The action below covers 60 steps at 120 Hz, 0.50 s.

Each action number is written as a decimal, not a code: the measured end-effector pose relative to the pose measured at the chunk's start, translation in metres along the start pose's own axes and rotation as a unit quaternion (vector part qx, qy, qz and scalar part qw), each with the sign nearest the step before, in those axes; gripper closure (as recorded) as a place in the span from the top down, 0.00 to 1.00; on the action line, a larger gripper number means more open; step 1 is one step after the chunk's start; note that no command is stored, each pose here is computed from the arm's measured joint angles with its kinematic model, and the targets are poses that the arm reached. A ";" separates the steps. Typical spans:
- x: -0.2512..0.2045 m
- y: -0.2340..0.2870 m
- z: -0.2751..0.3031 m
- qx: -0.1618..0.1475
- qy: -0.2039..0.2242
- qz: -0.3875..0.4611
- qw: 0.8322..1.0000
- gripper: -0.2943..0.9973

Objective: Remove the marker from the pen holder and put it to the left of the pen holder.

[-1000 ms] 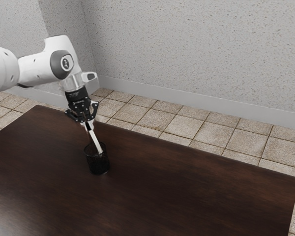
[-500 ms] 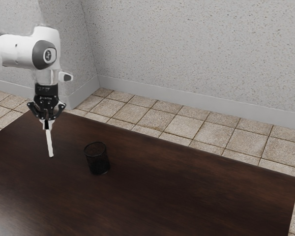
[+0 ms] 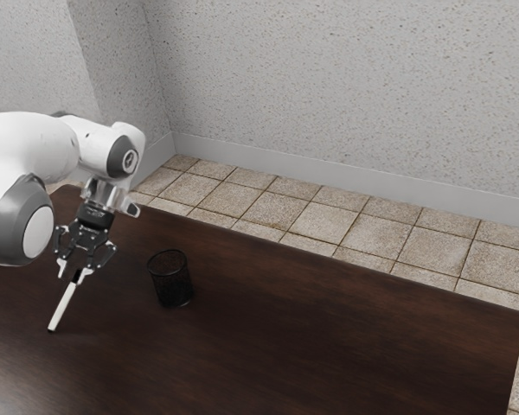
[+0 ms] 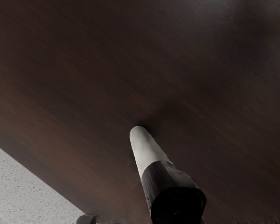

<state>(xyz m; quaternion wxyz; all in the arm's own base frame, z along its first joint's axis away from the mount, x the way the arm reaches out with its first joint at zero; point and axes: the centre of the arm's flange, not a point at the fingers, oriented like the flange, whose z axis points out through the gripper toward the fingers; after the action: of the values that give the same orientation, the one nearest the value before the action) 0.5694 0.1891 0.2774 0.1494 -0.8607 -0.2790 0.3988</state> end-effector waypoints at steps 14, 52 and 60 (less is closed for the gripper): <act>-0.017 -0.013 -0.022 -0.050 0.022 0.014 0.998 0.54; -0.139 -0.098 -0.171 -0.259 0.266 0.143 0.917 0.70; -0.144 -0.083 -0.180 -0.247 0.289 0.167 0.910 0.72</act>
<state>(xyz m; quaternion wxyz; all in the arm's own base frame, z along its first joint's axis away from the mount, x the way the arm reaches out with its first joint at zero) 0.6020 0.1634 0.5187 -0.0630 -0.9817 -0.1653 0.0703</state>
